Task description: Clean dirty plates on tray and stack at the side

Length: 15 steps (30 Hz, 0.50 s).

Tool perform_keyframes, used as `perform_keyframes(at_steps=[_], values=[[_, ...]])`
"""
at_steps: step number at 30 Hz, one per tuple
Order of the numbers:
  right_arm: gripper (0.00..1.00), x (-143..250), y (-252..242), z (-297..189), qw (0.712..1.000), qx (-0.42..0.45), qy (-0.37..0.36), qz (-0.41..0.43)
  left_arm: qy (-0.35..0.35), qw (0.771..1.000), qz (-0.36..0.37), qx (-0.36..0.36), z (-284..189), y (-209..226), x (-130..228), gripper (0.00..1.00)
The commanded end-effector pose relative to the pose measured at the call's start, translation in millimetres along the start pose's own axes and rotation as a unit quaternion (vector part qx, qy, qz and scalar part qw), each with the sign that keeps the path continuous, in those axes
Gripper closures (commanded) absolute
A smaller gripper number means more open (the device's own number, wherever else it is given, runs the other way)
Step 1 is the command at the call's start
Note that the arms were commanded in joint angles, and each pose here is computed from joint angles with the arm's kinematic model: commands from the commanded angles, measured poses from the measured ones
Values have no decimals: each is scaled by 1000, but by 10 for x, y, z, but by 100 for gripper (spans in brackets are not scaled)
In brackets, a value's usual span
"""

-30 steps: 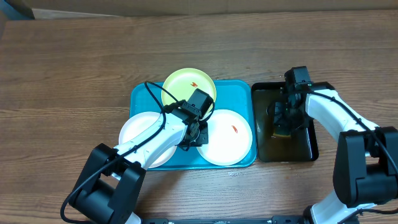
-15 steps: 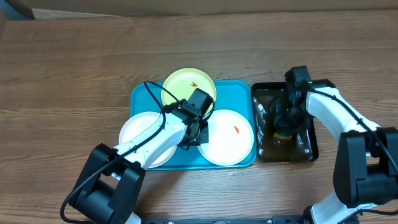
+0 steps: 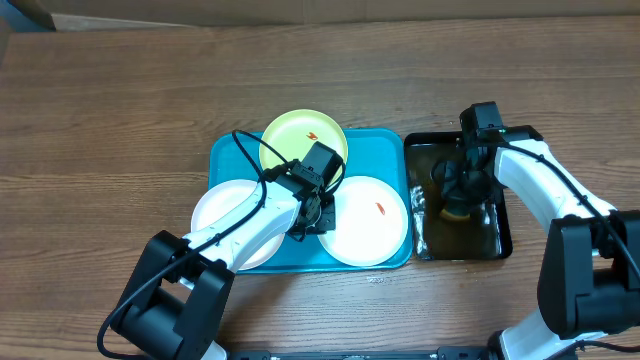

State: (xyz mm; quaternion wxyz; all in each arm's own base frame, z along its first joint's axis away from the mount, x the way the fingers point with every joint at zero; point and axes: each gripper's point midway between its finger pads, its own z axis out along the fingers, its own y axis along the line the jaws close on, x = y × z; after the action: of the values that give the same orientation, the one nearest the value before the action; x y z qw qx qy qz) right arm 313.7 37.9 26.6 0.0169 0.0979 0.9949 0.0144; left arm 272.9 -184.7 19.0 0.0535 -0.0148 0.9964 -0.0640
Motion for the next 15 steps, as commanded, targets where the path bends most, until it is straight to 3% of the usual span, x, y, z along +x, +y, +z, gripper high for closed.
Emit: perform_keyframes(at_steps=[1,7,15], values=[[96,-91,56,-160,1000,-6,-25,-6,0,1000,3,-6,27,1,16,76],[96,-72,47,-426,1000,-4,-22,15,0,1000,2,-6,28,5,17,81],[96,-23,22,-503,999,19,-30,22,-10,1000,1,-5,54,6,-12,81]])
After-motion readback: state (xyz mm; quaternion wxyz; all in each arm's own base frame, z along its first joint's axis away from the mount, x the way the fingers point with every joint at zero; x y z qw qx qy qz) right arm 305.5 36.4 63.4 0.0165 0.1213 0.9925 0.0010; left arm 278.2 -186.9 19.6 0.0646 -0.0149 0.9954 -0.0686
